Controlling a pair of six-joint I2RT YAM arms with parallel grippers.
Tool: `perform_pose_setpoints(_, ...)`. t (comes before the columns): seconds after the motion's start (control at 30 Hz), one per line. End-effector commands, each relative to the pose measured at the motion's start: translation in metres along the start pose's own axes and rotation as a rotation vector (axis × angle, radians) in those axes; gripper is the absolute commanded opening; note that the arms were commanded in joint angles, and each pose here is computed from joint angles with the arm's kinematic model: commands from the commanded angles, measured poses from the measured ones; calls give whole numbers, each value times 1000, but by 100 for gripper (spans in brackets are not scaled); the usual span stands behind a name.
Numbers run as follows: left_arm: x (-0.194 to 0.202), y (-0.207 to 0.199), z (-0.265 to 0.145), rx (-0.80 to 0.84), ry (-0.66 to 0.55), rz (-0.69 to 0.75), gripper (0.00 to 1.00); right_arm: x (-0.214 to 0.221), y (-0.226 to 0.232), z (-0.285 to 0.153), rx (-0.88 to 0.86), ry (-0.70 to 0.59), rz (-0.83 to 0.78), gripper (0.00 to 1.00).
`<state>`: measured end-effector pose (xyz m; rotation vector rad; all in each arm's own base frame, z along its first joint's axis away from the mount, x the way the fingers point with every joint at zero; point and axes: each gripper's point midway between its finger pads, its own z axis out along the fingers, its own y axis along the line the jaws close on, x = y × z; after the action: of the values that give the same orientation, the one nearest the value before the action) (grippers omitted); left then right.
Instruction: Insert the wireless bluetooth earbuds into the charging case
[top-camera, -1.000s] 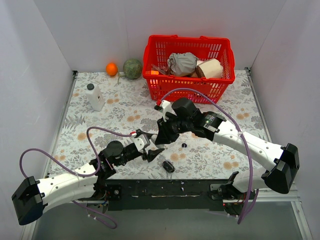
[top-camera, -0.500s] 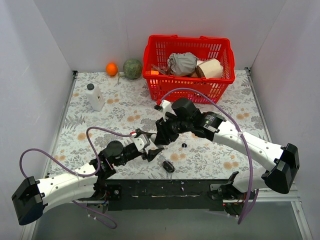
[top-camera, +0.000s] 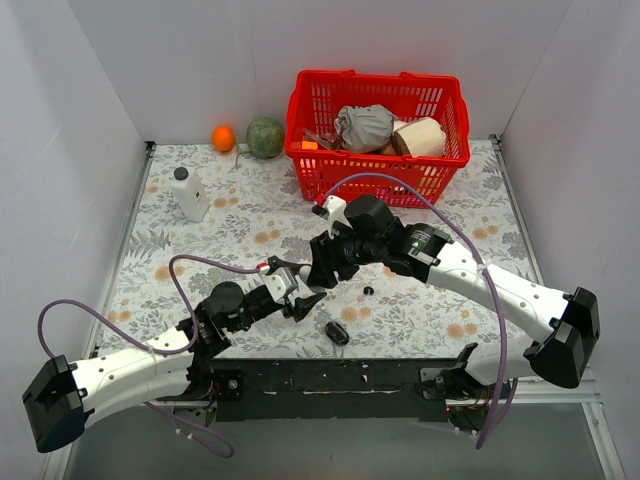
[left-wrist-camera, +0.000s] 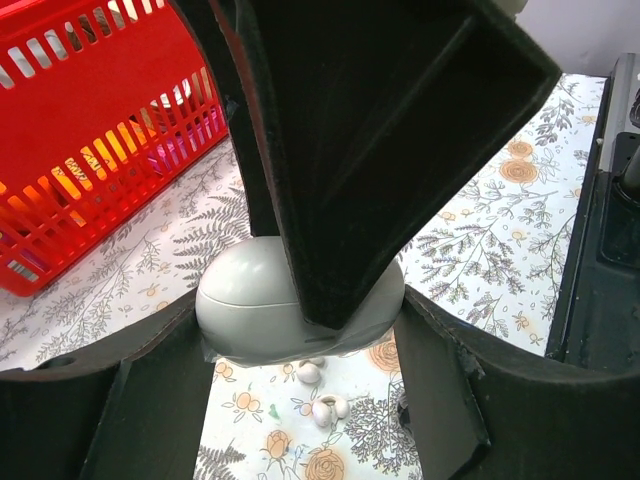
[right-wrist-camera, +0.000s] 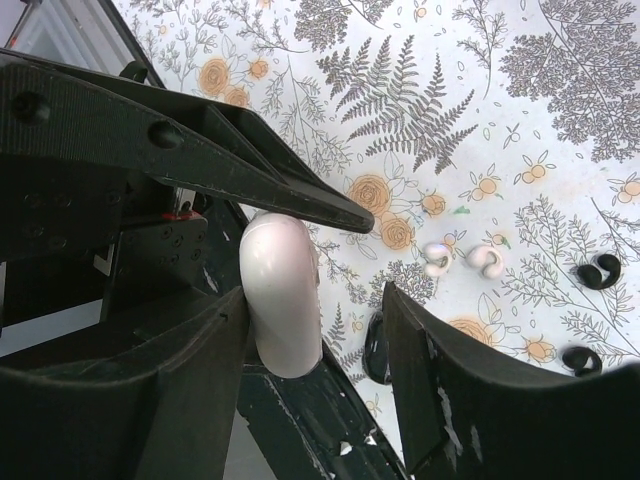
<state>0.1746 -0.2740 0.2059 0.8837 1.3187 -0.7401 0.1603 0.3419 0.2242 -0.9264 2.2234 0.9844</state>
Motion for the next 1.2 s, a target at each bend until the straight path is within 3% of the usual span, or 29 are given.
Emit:
perform_pose_setpoints(0.0,-15,2,0,-5,-41,17,0,-21,4,-10,9,-96,-7,62)
perform_pose_setpoints(0.9,-19,2,-5,-5,-46,18,0,-28,-16,-27,74,-165,34,62)
perform_pose_setpoints(1.17,-19,4,-5,-16,-44,21,0,-42,2,-37,-4,-238,7,63)
